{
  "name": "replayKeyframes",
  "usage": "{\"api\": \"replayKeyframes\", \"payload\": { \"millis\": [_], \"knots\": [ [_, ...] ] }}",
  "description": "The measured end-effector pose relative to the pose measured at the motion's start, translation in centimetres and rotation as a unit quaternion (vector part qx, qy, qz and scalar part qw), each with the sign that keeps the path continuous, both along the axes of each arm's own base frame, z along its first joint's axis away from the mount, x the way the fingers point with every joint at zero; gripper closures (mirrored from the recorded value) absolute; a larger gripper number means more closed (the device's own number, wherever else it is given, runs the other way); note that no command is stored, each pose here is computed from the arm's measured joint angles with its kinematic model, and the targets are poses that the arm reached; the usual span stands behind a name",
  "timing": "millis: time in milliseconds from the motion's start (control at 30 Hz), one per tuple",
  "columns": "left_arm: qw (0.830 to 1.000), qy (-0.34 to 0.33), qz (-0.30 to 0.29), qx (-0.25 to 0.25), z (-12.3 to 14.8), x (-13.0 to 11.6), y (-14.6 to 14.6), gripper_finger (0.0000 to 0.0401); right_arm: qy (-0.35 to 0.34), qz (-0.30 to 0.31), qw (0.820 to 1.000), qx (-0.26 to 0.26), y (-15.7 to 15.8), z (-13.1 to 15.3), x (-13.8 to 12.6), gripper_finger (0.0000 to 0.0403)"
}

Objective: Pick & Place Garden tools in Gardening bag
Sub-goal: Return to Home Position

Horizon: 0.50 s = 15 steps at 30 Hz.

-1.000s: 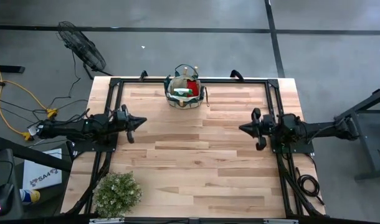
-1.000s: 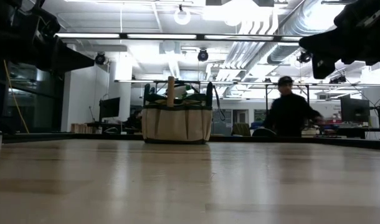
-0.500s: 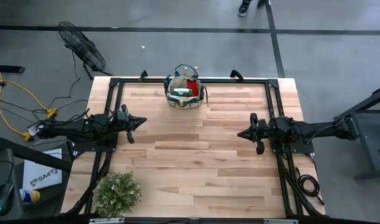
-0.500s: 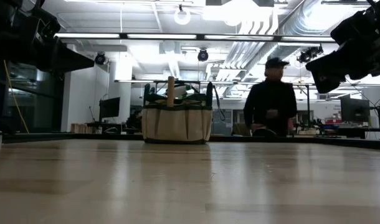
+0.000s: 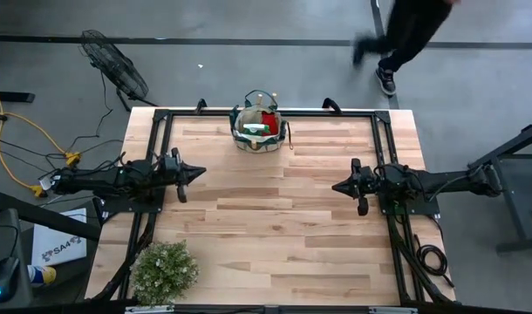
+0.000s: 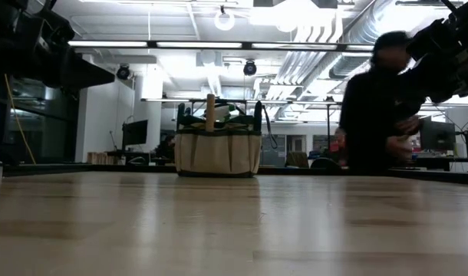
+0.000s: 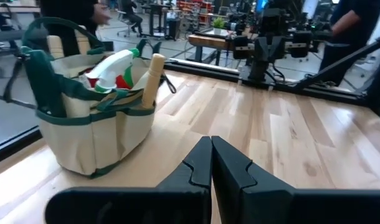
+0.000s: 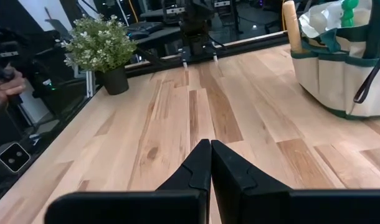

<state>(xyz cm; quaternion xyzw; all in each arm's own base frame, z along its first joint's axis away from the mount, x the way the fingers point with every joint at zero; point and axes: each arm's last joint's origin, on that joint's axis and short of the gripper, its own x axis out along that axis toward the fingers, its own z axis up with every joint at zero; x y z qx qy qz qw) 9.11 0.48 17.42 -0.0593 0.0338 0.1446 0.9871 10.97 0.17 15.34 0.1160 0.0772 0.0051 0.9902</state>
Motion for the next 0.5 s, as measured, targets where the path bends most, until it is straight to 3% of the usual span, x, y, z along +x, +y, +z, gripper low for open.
{"api": "replayKeyframes", "payload": {
  "millis": [200, 500],
  "knots": [
    [0.999, 0.002, -0.042, -0.001, -0.04, 0.06, -0.24, 0.0401, 0.000, 0.000, 1.000, 0.000, 0.00, 0.00, 0.00, 0.0401],
    [0.984, -0.006, -0.179, 0.007, 0.08, 0.15, -1.03, 0.0401, 0.000, 0.000, 1.000, 0.000, 0.00, -0.01, 0.00, 0.0401]
  ]
}}
